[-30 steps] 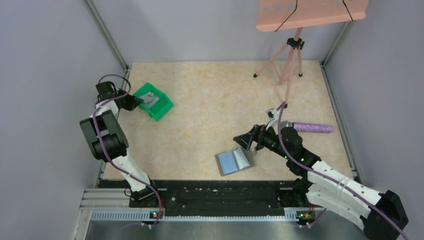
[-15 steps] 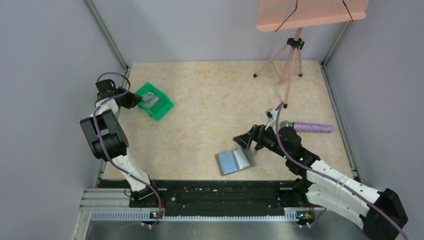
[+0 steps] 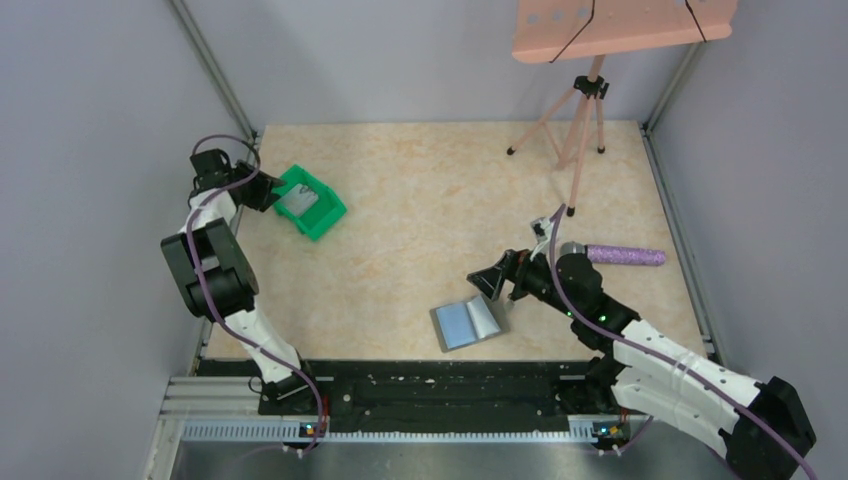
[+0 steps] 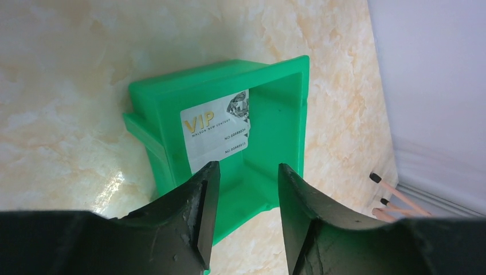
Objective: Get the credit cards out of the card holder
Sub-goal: Place the credit card in the storage box, then reset both arms
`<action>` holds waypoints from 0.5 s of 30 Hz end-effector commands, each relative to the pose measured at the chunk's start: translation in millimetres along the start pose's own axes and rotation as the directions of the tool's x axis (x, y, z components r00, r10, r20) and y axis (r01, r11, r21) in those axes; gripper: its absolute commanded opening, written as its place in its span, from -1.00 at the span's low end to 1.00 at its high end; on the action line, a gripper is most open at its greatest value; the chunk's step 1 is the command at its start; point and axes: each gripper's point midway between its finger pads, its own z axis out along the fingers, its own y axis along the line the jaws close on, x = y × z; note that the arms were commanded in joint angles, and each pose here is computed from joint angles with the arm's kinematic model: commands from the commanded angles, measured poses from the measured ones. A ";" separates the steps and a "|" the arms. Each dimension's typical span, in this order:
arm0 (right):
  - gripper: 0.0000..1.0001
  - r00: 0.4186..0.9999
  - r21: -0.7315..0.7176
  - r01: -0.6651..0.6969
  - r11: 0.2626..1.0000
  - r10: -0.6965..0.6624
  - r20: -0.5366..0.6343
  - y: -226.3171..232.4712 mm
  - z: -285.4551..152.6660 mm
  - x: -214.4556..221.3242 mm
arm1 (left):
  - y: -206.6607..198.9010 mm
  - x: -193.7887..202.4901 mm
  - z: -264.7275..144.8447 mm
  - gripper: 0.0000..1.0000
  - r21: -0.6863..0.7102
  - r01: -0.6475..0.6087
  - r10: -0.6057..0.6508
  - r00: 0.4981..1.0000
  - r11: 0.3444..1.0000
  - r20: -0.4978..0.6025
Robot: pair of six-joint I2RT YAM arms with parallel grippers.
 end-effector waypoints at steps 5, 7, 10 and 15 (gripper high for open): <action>0.98 1.000 0.125 -0.020 0.992 0.022 -0.016 -10.1 5.7 -14.9 | -47.2 5.5 -22.0 -0.02 0.013 -0.155 0.154 0.988 0.988 0.023; 0.98 0.996 0.202 -0.036 0.979 0.050 -0.069 -22.9 6.6 -4.6 | -59.5 20.8 -30.9 0.00 0.007 -0.203 0.203 0.979 0.979 0.011; 0.98 0.985 0.289 -0.053 0.956 0.098 -0.143 -36.2 0.5 11.7 | -79.8 50.1 -45.9 0.02 0.016 -0.290 0.290 0.957 0.957 -0.002; 0.97 0.979 0.251 0.020 0.968 0.032 -0.203 -33.3 -9.1 19.1 | -104.4 130.3 -66.0 0.01 0.130 -0.390 0.404 0.907 0.912 -0.117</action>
